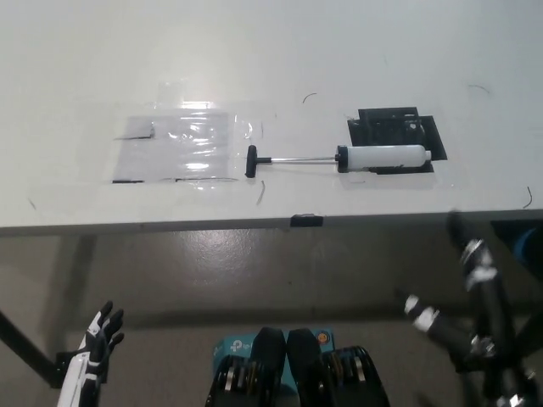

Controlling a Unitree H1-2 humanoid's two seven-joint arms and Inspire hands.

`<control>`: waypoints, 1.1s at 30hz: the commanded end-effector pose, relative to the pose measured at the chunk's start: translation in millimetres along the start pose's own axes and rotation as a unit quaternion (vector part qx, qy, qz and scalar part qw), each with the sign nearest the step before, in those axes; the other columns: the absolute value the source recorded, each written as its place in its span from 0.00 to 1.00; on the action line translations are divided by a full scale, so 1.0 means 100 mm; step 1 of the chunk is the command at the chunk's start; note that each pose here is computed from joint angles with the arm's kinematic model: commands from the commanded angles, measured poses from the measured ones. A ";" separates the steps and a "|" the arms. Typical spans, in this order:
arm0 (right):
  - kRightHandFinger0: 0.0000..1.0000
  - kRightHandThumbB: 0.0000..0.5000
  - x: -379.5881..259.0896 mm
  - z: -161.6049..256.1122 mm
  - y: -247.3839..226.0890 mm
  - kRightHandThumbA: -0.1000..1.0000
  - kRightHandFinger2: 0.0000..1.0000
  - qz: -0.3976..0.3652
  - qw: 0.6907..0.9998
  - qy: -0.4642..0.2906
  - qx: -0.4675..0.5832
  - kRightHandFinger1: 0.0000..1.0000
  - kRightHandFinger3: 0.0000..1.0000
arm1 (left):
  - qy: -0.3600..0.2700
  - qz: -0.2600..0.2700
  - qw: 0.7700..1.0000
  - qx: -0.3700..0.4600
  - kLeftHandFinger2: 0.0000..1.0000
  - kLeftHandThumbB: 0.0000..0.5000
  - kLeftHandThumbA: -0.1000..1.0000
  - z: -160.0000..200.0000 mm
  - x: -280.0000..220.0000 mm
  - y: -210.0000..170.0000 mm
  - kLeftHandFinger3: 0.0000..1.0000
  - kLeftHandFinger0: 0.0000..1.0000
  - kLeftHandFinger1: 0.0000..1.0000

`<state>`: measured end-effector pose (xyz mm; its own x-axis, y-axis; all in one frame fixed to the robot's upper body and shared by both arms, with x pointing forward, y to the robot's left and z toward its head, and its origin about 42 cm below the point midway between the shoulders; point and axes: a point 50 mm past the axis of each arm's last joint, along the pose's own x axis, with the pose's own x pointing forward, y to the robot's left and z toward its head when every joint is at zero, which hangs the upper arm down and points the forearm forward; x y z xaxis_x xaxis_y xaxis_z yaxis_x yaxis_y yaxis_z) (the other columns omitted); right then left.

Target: The robot uses right hand to pick up a small white air pumper and uses its left hand to compress it, and then puts it on the desk

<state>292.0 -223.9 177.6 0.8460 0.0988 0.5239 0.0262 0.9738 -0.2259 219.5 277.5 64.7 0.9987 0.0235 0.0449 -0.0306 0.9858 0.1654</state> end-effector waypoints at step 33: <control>1.00 0.67 3.62 0.18 0.20 0.76 1.00 0.362 0.849 0.251 -0.292 1.00 1.00 | -0.038 0.004 0.999 0.033 1.00 0.30 1.00 0.10 -0.10 0.04 1.00 1.00 1.00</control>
<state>579.5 -188.0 330.2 0.8769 0.3709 -0.3057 -0.4645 0.4908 -0.7371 210.5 277.0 61.3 0.9991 0.0208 0.0366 -0.0279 0.9789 0.2027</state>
